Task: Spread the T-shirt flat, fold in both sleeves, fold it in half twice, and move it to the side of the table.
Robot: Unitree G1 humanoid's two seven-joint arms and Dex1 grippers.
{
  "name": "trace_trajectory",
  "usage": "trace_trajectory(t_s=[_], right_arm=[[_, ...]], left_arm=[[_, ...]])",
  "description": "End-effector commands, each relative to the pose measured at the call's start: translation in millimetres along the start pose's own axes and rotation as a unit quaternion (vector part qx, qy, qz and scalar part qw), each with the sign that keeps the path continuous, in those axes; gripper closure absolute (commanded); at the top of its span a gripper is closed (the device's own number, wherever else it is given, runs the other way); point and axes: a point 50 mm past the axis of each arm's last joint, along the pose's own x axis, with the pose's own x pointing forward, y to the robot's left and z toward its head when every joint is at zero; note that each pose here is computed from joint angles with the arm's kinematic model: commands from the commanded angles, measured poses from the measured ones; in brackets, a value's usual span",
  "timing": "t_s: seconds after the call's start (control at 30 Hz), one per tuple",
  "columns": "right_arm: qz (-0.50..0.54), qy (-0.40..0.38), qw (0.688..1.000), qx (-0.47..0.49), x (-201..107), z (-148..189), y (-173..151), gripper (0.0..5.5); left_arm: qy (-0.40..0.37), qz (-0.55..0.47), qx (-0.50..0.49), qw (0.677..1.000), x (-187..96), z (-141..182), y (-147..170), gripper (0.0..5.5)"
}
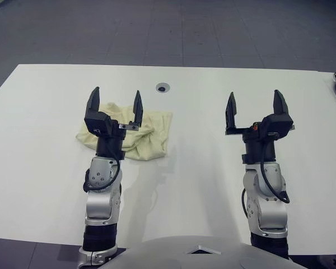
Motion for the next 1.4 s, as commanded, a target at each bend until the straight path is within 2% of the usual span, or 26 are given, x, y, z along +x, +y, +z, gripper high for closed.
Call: trace_trajectory(t_s=[0.03, 0.13, 0.3, 0.4, 0.53, 0.8, 0.93, 1.1, 1.3, 1.4], right_arm=[[-0.006, 0.004, 1.000, -0.003, -1.2, 2.3, -1.7, 0.11], [-0.009, 0.003, 1.000, -0.006, -0.4, 3.7, -2.6, 0.11], [-0.006, -0.003, 1.000, -0.003, 2.3, 8.2, -3.6, 0.11], [-0.003, -0.005, 1.000, -0.002, 3.5, 10.2, -4.3, 0.11], [0.003, -0.006, 1.000, -0.003, 0.6, 12.3, -3.7, 0.11], [0.025, -0.002, 1.000, 0.006, 0.9, 11.9, 0.3, 0.11], [0.027, -0.001, 1.000, 0.008, 0.7, 11.8, 0.2, 0.11], [0.031, -0.001, 0.999, 0.011, 1.8, 12.4, 0.4, 0.11], [0.036, -0.002, 0.999, 0.014, 5.3, 12.8, 0.9, 0.11], [0.037, -0.003, 0.999, 0.014, 6.9, 13.4, 1.2, 0.11]], left_arm=[[-0.001, -0.002, -0.002, 1.000, 1.8, 2.6, -0.2, 0.10], [-0.001, -0.006, 0.011, 1.000, 5.5, 2.9, 4.0, 0.10], [0.072, -0.011, 0.036, 0.997, 28.9, -11.7, 45.2, 0.10], [0.116, -0.037, 0.103, 0.987, 39.8, -24.1, 68.4, 0.10], [0.203, -0.047, 0.193, 0.959, 48.2, -50.3, 100.4, 0.10], [0.299, -0.056, 0.355, 0.884, 27.5, -86.9, 133.0, 0.10], [0.331, -0.094, 0.409, 0.845, 15.8, -103.7, 132.6, 0.10], [0.340, -0.161, 0.440, 0.815, 1.3, -118.3, 118.5, 0.10], [0.329, -0.219, 0.405, 0.824, -9.6, -127.3, 80.6, 0.10], [0.347, -0.231, 0.321, 0.851, -19.5, -127.6, 53.0, 0.10]])
